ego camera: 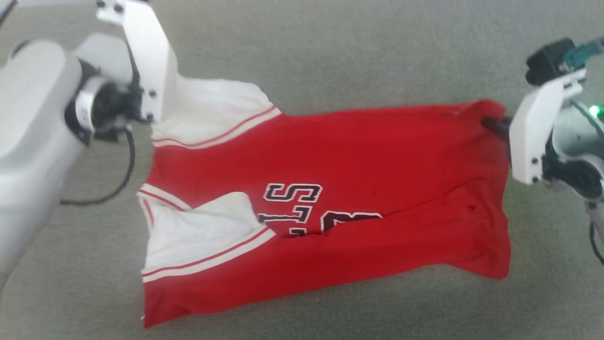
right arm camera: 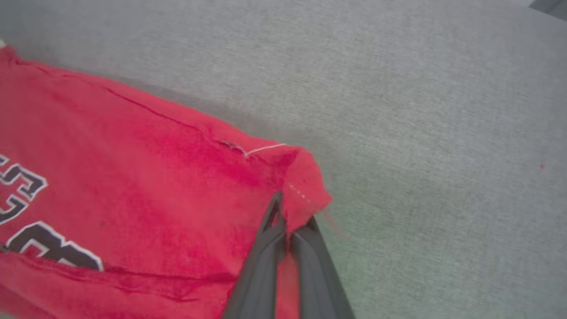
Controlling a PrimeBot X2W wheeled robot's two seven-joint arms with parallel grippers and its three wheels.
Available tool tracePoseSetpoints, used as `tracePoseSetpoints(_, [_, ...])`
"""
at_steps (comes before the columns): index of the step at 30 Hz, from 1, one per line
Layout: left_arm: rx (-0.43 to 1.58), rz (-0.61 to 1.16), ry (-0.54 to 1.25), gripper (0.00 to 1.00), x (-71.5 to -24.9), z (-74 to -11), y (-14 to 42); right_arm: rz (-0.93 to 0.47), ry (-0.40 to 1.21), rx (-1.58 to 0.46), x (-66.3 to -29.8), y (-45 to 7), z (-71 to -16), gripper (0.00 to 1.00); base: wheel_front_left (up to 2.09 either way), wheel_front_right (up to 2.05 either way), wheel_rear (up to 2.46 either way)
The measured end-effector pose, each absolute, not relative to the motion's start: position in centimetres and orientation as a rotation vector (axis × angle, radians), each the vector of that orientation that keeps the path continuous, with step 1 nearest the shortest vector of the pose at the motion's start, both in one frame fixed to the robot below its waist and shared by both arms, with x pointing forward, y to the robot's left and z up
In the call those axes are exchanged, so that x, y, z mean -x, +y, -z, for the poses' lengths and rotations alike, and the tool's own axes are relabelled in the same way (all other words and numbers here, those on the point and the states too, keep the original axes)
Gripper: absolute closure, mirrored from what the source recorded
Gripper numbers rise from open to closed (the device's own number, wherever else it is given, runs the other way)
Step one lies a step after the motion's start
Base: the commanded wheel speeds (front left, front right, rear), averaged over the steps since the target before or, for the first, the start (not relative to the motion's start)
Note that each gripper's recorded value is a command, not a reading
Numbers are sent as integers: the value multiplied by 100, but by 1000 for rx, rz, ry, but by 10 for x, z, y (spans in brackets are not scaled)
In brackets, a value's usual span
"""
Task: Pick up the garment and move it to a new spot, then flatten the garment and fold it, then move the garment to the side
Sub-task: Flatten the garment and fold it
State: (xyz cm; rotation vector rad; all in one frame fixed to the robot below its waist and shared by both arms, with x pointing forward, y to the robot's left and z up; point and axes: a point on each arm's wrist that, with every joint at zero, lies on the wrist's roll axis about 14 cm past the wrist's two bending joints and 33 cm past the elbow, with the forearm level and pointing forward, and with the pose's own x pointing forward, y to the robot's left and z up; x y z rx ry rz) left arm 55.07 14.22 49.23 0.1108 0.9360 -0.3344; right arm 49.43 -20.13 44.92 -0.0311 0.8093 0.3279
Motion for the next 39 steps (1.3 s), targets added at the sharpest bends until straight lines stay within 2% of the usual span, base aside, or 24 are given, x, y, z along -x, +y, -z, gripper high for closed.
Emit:
tracePoseSetpoints(11, [-163,329,995,100,-453,-511,152,-369,878,25,-446,-202,-455,100,0,0,0])
tracePoseSetpoints(18, [-142,326,1113,100,-402,-482,155,-340,987,-37,-413,-206,-429,100,0,0,0])
tracePoseSetpoints(23, [-70,311,1191,100,-387,-453,156,-349,1037,-101,-399,-194,-413,100,0,0,0])
tracePoseSetpoints(24, [-61,314,1192,59,-386,-449,156,-346,1037,-115,-399,-193,-411,94,0,0,0])
tracePoseSetpoints(25, [-35,313,1188,9,-388,-446,155,-340,1038,-120,-398,-193,-410,76,0,0,0])
tracePoseSetpoints(26, [-15,306,1182,0,-391,-444,155,-333,1037,-109,-399,-194,-408,40,0,0,0])
tracePoseSetpoints(27, [-2,301,1182,0,-392,-440,155,-329,1035,-113,-399,-194,-408,0,0,0,0])
tracePoseSetpoints(31, [25,289,1161,0,-397,-434,161,-327,1028,-129,-402,-193,-409,0,0,0,0])
tracePoseSetpoints(39, [75,265,969,0,-423,-454,170,-327,926,-123,-416,-192,-433,0,0,0,0])
